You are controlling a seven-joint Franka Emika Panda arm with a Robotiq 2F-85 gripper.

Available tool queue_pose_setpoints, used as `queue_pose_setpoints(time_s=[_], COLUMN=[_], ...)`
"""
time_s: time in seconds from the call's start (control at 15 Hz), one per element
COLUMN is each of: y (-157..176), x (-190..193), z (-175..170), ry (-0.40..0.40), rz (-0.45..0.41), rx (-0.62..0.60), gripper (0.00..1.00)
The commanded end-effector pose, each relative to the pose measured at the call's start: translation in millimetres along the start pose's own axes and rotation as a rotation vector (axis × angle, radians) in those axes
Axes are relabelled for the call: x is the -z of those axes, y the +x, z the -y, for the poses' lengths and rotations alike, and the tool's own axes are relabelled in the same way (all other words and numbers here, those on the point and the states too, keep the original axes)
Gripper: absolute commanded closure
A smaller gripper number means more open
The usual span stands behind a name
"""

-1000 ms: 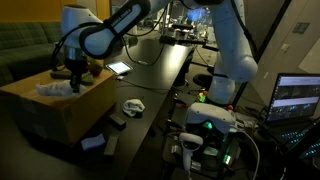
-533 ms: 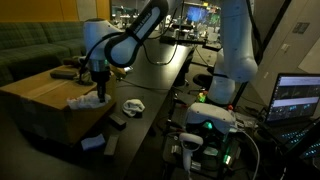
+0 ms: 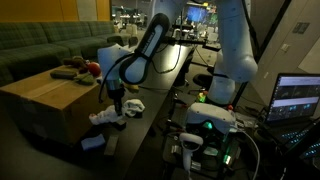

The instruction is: Pick up all the objects on the box and put them on table, then pick up the all the objects on the table and put them on the box

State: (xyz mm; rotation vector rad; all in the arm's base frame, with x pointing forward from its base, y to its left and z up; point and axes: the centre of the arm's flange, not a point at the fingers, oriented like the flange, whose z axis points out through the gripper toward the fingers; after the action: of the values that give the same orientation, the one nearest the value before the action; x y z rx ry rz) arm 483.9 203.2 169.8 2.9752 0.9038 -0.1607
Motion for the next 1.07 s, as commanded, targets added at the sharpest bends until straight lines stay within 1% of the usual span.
queue_pose_setpoints(time_s=[0.0, 0.33, 0.53, 1.0], y=[6.2, 5.6, 4.9, 8.8], x=[-36.2, -77.3, -92.0, -111.1], z=[1.7, -1.2, -5.0, -27.6], ry=[-0.003, 0.009, 0.011, -0.042], rz=[-0.002, 0.025, 0.045, 0.064], rx=[-0.035, -0.090, -0.127, -0.254], gripper=[0.99, 0.99, 0.99, 0.99])
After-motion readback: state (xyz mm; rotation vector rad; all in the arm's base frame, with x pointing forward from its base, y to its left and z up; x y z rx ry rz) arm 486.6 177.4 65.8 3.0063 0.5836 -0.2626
